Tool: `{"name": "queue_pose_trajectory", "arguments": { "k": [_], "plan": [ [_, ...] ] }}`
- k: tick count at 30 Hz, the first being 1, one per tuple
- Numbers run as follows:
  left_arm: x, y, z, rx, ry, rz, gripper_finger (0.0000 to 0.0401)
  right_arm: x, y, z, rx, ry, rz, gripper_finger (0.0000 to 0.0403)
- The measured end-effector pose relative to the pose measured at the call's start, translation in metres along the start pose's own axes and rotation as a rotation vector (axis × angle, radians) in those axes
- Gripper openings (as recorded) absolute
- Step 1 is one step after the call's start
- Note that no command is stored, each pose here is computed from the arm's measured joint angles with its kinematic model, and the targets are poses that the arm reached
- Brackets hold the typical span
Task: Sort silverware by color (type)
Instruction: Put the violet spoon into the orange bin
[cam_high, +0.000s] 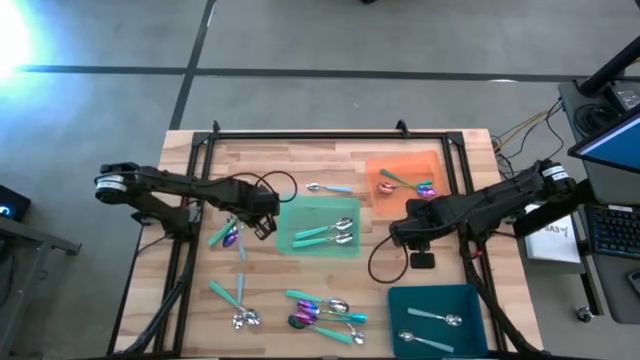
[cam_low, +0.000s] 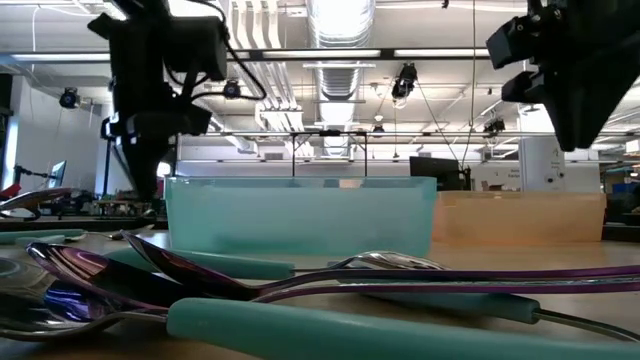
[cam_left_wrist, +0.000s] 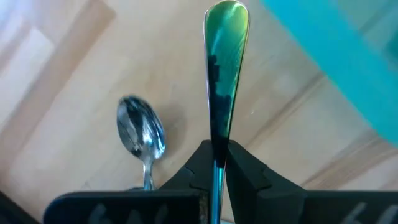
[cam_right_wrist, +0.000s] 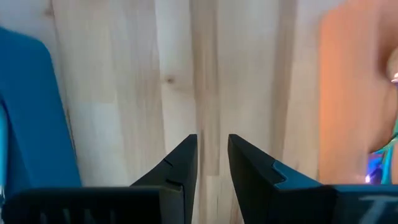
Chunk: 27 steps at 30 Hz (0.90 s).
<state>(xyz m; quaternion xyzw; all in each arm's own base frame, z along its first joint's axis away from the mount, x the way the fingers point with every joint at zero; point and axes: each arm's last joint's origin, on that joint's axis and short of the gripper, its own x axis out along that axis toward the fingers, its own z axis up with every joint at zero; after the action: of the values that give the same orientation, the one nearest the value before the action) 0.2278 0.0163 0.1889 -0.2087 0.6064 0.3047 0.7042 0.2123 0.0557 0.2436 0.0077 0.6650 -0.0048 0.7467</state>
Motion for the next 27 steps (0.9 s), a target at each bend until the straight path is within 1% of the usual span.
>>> {"name": "queue_pose_trajectory", "arguments": {
  "k": [4,7,9,11,14,17,19,22,27],
  "plan": [
    [-0.013,-0.002,0.008,0.01,-0.051,0.023,0.0006,-0.011,-0.007,0.0,0.03,-0.094,0.012,0.0079],
    [-0.023,-0.003,0.015,0.002,-0.118,0.054,0.0006,-0.019,-0.015,0.004,0.069,-0.212,-0.057,0.0082],
    [-0.03,-0.004,0.021,-0.011,-0.175,0.073,0.0006,-0.024,-0.022,0.009,0.11,-0.307,-0.121,0.0082],
    [-0.039,-0.006,0.028,-0.03,-0.242,0.077,0.0006,-0.029,-0.03,0.015,0.139,-0.387,-0.157,0.0084],
    [-0.055,-0.011,0.039,-0.039,-0.335,0.062,0.0006,-0.033,-0.039,0.024,0.105,-0.478,-0.174,0.0088],
    [-0.074,-0.018,0.053,-0.039,-0.446,-0.014,0.0006,-0.036,-0.045,0.035,0.036,-0.565,-0.138,0.0098],
    [-0.088,-0.026,0.063,-0.035,-0.545,-0.085,0.0006,-0.038,-0.047,0.043,0.009,-0.632,-0.08,0.0107],
    [-0.106,-0.039,0.073,0.023,-0.714,-0.184,0.0006,-0.039,-0.049,0.053,-0.024,-0.706,-0.02,0.0125],
    [-0.125,-0.059,0.082,0.126,-0.996,-0.342,0.0005,-0.041,-0.048,0.065,-0.057,-0.803,-0.009,0.0152]
  ]
}}
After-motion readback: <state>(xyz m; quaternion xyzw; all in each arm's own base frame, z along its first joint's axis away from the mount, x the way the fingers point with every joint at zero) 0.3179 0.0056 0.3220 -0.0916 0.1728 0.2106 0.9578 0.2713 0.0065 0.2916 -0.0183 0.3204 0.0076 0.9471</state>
